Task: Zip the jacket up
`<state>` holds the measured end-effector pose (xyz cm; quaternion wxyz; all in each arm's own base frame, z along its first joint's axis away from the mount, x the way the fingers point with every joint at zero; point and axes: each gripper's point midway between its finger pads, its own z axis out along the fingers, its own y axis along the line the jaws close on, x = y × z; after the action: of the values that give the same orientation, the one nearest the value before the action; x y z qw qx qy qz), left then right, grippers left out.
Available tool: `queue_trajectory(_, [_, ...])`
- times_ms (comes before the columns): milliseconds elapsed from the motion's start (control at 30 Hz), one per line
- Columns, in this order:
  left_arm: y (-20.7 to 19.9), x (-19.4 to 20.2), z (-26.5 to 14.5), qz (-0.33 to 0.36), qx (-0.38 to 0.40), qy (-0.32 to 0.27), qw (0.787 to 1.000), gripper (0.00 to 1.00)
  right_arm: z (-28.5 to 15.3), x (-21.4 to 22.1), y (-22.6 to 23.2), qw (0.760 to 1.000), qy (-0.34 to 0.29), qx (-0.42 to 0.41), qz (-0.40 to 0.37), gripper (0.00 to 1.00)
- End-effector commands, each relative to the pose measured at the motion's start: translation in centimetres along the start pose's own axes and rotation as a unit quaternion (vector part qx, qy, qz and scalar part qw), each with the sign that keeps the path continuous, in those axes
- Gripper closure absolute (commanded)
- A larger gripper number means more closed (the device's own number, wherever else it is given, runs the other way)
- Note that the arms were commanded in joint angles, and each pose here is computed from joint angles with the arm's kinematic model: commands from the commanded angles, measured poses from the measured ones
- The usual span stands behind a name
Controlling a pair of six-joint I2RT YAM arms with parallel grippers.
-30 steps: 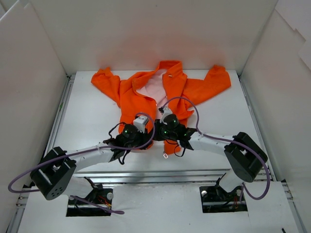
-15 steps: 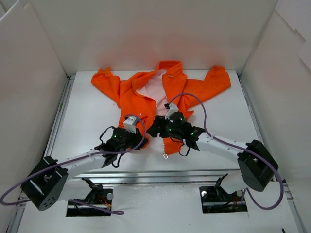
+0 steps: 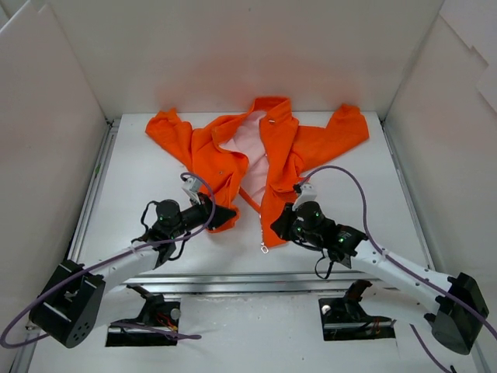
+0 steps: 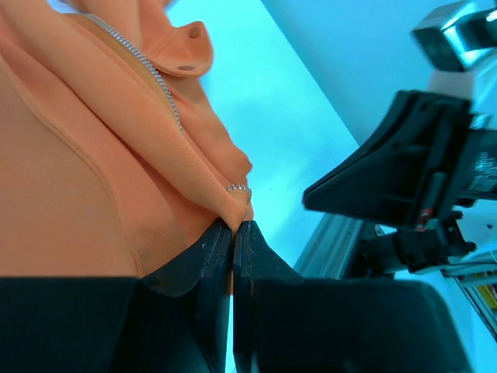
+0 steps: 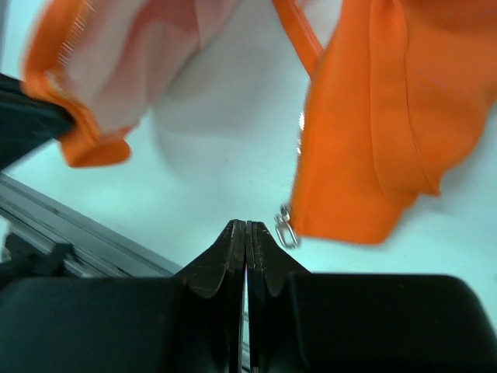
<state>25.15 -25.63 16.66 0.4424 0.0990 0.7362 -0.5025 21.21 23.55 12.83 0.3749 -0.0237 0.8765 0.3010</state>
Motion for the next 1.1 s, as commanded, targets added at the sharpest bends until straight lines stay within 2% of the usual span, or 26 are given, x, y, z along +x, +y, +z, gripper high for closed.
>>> queue_trajectory(0, [-5.7, -3.9, -0.4, 0.053, 0.115, -0.038, 0.991, 1.00, -0.3, 2.6, -2.7, 0.997, 0.038, 0.067, -0.016, 0.99])
queue_trajectory(100, [-5.9, -4.1, -0.6, 0.065, 0.114, -0.037, 0.991, 1.00, 0.1, 3.9, -3.4, 0.994, 0.058, 0.087, -0.026, 0.91])
queue_trajectory(133, [-6.0, -4.1, -0.7, 0.066, 0.114, -0.037, 0.991, 1.00, 0.3, 3.7, -3.4, 0.994, 0.056, 0.091, -0.028, 0.87])
queue_trajectory(167, [-5.8, -4.4, -0.8, 0.070, 0.111, -0.042, 0.990, 1.00, 0.5, 3.7, -3.5, 0.993, 0.057, 0.096, -0.031, 0.77])
queue_trajectory(267, [-5.6, -4.3, -1.2, 0.087, 0.101, -0.040, 0.990, 1.00, 1.3, 3.7, -3.8, 0.991, 0.064, 0.113, -0.044, 0.68])
queue_trajectory(367, [-4.8, -4.1, -1.3, 0.089, 0.079, -0.042, 0.992, 1.00, 2.7, 4.5, -4.8, 0.982, 0.094, 0.149, -0.061, 0.67])
queue_trajectory(600, [-4.5, -3.7, -1.4, 0.089, 0.076, -0.036, 0.993, 1.00, 4.0, 5.0, -5.8, 0.973, 0.108, 0.193, -0.069, 0.66])
queue_trajectory(667, [-4.4, -3.6, -1.3, 0.087, 0.075, -0.033, 0.993, 1.00, 4.5, 5.5, -5.5, 0.972, 0.117, 0.189, -0.072, 0.60])
queue_trajectory(800, [-4.5, -3.5, -1.4, 0.088, 0.078, -0.033, 0.993, 1.00, 5.0, 6.4, -5.8, 0.967, 0.131, 0.203, -0.079, 0.55])
queue_trajectory(1067, [-4.5, -3.8, -1.7, 0.087, 0.073, -0.042, 0.993, 1.00, 5.0, 7.8, -8.1, 0.947, 0.151, 0.268, -0.091, 0.54])
